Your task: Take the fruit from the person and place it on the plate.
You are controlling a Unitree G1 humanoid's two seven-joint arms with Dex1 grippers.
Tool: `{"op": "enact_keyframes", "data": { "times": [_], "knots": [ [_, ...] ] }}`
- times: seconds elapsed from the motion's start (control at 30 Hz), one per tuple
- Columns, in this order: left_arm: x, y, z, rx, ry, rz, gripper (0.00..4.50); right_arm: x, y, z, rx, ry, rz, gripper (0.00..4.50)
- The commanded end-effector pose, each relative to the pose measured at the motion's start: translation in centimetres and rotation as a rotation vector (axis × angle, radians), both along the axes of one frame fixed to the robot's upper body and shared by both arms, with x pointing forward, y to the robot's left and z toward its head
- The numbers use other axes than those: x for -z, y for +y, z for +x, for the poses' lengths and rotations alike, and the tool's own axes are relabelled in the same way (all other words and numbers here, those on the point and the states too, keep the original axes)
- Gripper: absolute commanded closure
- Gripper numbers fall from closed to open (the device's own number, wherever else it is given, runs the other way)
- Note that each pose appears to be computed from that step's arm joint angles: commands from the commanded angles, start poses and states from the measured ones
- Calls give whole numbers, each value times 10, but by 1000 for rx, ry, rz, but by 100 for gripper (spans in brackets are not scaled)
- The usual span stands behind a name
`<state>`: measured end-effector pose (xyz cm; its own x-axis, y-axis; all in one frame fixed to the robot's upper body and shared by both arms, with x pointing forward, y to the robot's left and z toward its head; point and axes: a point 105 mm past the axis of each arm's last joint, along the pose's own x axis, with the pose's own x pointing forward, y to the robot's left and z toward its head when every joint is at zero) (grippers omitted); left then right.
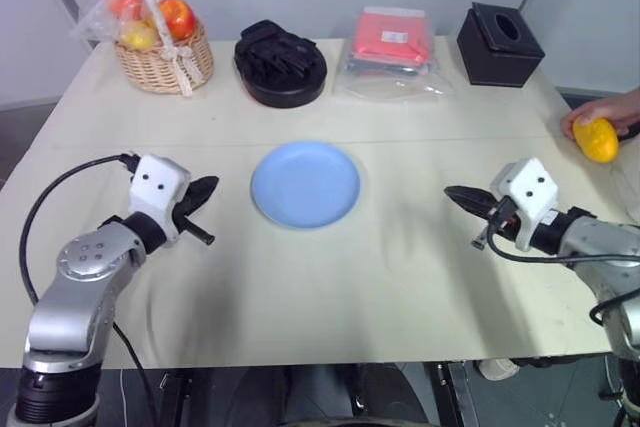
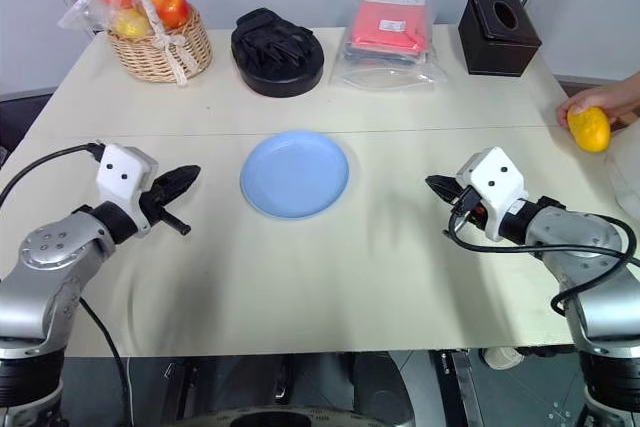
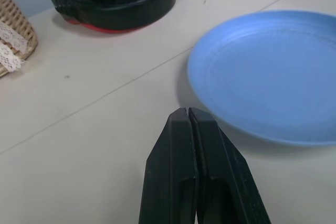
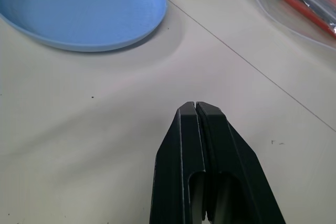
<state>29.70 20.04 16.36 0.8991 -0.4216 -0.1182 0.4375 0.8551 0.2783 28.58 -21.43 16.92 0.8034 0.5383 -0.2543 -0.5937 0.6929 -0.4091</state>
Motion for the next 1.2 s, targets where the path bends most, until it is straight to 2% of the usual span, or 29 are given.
{"op": "enact_keyframes", "data": {
  "times": [0.03, 1.2],
  "knots": [
    [-14, 1, -5, 1, -52, 15, 447, -14, 1, -3, -14, -48, -9, 449],
    [-23, -6, -4, 35, -89, -7, 447, -15, 10, -4, -1, -58, 38, 449]
  ]
}}
